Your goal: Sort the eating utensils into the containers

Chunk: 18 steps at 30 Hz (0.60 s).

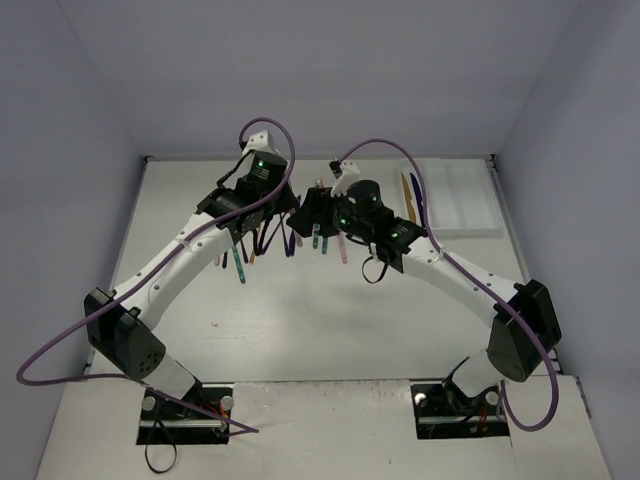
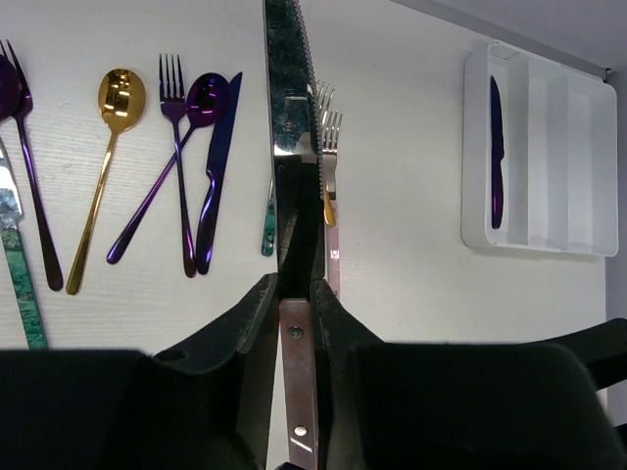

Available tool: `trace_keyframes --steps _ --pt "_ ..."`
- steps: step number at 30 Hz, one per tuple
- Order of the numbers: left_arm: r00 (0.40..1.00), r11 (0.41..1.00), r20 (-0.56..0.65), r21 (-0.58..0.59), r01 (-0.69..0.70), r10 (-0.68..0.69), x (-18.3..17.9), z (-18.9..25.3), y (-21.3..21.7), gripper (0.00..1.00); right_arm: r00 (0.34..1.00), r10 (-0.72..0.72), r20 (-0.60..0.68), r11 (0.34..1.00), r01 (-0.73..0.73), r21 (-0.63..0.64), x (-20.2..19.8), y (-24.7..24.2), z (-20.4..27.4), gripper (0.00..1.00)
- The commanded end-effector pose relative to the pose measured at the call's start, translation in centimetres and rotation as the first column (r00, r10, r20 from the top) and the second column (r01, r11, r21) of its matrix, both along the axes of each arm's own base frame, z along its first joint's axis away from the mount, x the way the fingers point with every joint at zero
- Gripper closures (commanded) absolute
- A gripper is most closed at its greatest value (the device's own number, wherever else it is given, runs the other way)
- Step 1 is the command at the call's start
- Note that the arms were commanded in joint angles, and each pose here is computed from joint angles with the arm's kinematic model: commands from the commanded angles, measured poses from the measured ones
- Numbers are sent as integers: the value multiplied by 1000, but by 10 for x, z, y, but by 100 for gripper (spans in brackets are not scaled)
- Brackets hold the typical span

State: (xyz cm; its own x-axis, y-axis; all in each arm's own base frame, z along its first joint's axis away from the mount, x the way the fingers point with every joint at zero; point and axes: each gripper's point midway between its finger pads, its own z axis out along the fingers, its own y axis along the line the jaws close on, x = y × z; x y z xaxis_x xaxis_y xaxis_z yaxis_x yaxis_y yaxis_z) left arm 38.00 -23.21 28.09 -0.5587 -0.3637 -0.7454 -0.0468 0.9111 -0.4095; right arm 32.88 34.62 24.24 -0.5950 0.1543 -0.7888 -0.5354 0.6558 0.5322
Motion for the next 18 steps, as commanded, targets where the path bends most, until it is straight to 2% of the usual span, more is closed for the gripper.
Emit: trace_keyframes --steps 1,6,11,14,16,18 --pt "996 997 84 -66 -29 34 0 31 0 100 995 42 86 989 -54 138 3 20 50 35" --pt "996 997 87 -72 -31 38 2 31 -1 100 996 58 70 988 -67 142 2 24 42 50" --pt "995 997 90 -67 -32 38 3 29 -2 100 997 62 52 988 -69 138 2 25 34 82" --pt "995 997 89 -65 -34 39 4 27 -2 100 997 61 45 988 -67 136 2 25 30 95" --pt "995 997 89 -66 -35 40 4 25 -2 100 997 59 44 989 -65 134 3 24 28 100" --pt "995 998 86 -56 -37 42 5 21 -2 100 998 52 41 990 -57 131 4 21 26 100"
